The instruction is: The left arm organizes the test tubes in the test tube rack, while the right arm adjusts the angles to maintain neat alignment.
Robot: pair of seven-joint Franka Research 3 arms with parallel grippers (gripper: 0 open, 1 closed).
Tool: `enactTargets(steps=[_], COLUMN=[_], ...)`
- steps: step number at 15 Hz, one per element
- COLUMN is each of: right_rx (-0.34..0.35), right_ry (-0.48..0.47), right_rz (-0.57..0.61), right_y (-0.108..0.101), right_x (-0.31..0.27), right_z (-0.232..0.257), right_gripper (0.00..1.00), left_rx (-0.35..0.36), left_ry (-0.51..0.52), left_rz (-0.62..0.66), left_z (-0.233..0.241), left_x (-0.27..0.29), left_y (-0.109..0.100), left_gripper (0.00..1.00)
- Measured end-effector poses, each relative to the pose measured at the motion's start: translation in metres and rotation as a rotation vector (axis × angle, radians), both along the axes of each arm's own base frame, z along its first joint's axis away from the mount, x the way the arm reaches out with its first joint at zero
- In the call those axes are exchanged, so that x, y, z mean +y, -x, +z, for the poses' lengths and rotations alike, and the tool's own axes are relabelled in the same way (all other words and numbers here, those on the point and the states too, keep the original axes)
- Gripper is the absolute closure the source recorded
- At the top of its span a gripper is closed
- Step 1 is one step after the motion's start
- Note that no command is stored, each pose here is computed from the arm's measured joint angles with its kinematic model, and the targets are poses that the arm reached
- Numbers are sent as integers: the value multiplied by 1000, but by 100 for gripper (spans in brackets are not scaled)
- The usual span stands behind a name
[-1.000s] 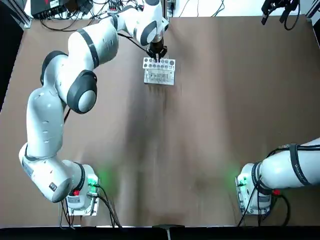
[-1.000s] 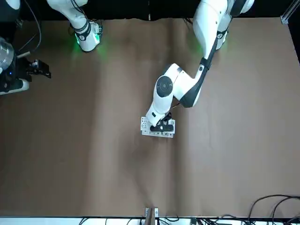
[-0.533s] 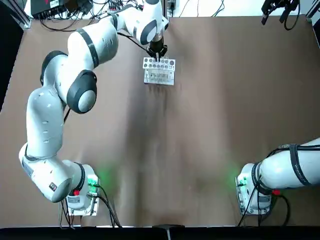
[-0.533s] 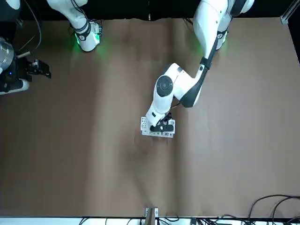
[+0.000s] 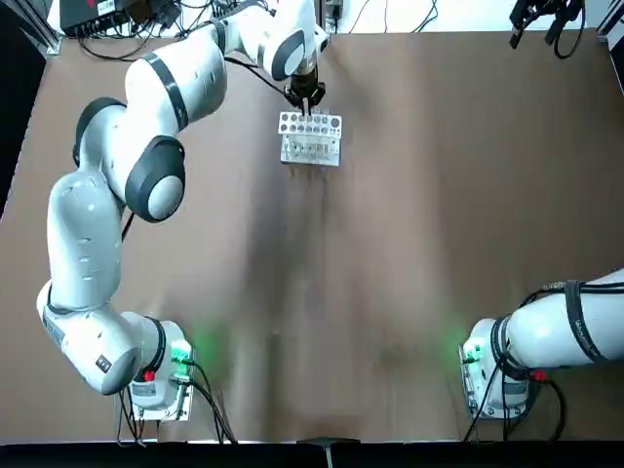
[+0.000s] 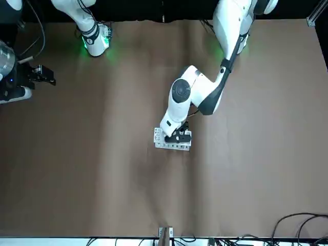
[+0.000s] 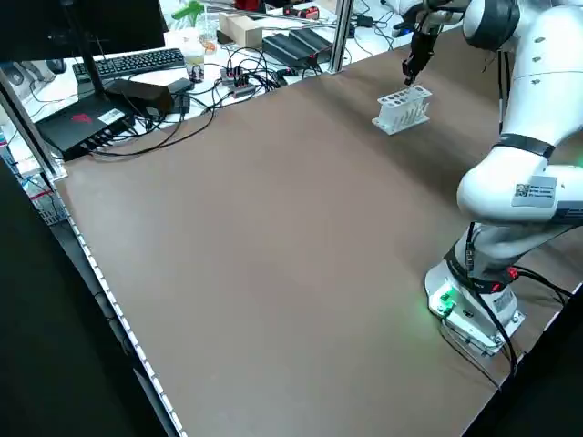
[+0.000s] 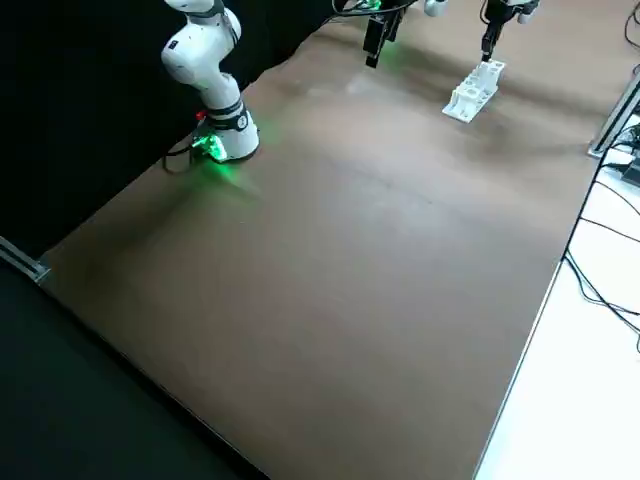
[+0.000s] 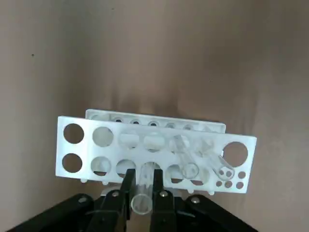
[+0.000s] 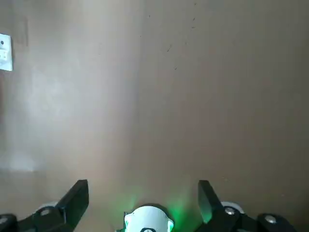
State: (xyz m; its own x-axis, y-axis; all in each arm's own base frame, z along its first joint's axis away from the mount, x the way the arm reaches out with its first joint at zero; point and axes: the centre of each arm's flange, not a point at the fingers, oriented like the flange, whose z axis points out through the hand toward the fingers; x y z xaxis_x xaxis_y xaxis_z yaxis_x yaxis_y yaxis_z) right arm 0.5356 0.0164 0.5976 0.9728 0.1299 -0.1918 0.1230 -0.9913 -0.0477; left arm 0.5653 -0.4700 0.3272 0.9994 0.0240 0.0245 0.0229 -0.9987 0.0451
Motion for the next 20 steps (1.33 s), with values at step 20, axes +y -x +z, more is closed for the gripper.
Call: enactTargets(steps=[20], right_rx=[0], right_ry=[0], right_rz=[4], right_y=[0], right_x=[2], right_z=[0], right_gripper=[0], left_rx=[-71], left_ry=[46], left_rz=[24], left_z=[75], left_x=[17], left_y=[-7], left_gripper=[79])
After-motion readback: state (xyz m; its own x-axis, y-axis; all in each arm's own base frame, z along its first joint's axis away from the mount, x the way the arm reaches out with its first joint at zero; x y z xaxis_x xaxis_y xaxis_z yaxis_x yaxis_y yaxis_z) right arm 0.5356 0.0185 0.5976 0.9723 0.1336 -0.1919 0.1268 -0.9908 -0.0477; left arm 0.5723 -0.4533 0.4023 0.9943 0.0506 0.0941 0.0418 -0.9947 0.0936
